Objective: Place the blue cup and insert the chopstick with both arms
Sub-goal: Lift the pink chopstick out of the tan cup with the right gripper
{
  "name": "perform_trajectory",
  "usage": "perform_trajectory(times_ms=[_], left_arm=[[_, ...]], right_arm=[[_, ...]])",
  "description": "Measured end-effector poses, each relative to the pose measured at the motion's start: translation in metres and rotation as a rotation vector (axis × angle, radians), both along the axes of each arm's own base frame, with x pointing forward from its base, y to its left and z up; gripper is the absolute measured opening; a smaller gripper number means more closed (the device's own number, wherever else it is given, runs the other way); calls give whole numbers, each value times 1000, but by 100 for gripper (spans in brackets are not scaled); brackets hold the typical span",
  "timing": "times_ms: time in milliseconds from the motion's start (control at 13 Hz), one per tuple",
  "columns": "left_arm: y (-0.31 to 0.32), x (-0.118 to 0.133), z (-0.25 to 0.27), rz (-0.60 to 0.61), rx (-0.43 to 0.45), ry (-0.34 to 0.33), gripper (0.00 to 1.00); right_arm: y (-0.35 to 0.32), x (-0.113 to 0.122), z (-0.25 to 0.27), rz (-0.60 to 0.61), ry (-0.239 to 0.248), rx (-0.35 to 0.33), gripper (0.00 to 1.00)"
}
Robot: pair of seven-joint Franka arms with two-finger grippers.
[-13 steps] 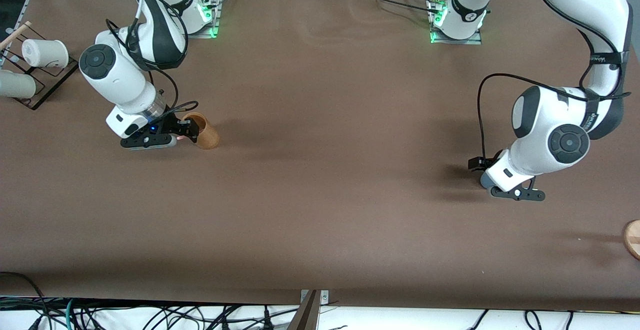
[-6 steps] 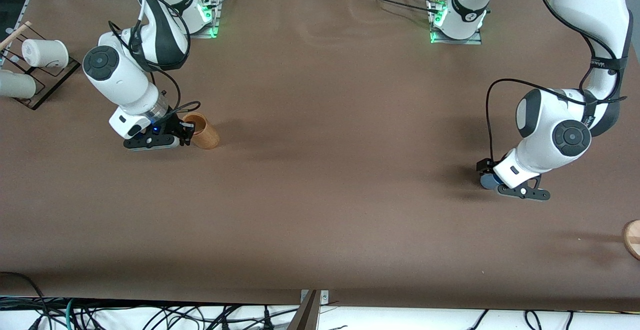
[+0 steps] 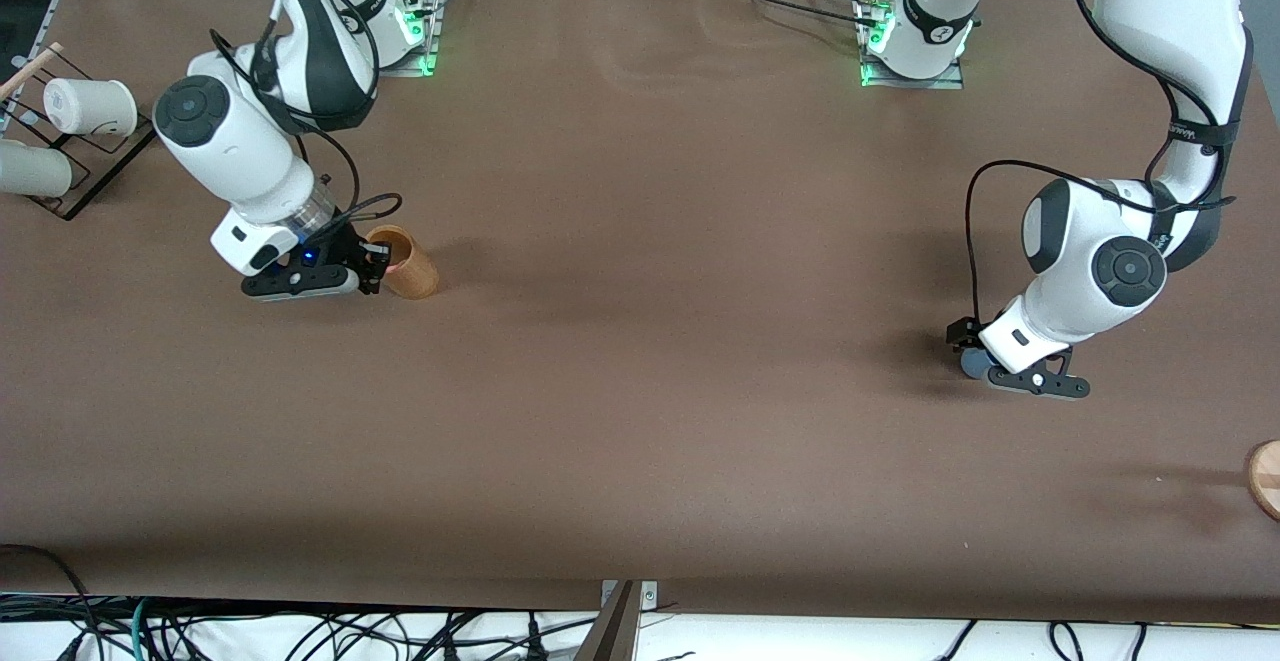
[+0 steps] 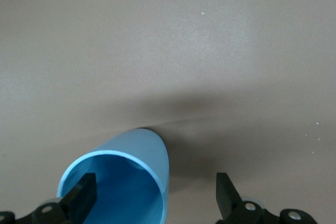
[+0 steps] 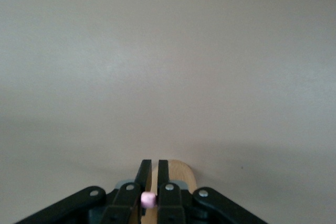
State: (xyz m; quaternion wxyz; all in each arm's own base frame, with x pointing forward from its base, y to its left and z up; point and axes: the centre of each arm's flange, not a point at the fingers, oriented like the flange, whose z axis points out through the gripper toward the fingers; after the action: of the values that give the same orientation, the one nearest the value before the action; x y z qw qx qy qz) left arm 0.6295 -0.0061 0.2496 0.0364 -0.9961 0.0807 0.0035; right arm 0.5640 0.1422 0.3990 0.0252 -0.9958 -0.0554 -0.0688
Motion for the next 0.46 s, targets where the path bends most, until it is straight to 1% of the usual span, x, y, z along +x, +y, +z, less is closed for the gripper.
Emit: perform_trajectory(times_ms=[77,154,308,385,462], left_arm=[[0,-2,-6,-2,-2,-6,100],[-1,-5,-12,-3,-4,-8,96],[-1,-8,-18,-1,-5,-2,71],[-1,-8,-18,7,-10,-1,59],[-1,-8,-18,17,-19,0,47]], right_arm=[[2,7,32,4,7,-1,8],[4,13,66,7,7,0,8],[9,17,125,17,9,0,8],[13,17,144,25,9,1,8],[16,17,153,29,11,0,8]])
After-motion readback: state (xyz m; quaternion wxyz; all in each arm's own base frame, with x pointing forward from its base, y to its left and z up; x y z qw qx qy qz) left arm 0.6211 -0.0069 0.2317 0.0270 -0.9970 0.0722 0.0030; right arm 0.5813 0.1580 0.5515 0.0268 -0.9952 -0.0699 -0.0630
